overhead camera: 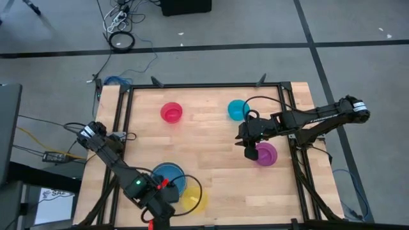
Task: Nest bowls inside each other
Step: Move the stacked bowls to the middle left of the table
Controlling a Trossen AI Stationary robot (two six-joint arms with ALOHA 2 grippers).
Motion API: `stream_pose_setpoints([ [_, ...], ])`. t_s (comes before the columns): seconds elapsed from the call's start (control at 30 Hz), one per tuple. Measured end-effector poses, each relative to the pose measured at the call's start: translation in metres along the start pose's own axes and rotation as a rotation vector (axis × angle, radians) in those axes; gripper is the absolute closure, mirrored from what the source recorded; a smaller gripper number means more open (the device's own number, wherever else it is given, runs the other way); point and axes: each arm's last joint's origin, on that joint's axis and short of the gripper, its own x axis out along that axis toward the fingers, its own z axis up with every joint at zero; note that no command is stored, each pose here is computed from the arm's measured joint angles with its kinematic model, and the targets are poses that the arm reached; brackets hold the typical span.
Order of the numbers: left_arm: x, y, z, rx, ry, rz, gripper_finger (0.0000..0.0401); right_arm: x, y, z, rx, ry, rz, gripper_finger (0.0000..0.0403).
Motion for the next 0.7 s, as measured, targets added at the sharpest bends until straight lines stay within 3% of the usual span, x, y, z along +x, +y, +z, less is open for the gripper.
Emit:
stream_pose_setpoints([
  [0.13,0.003,-0.013,-0.006,-0.034,0.023,-0.12,0.0332,0.0,0.0,0.0,0.001,0.0,0.0,0.0292],
  [0.37,0.042,-0.02,-0.032,-0.081,0.056,-0.196,0.0336,0.0,0.001,0.0,-0.001,0.002,0.001,0.0292],
  [0.7,0.099,0.028,-0.052,-0.159,-0.028,0.077,0.0337,0.0,0.001,0.0,-0.009,0.003,0.002,0.0292],
])
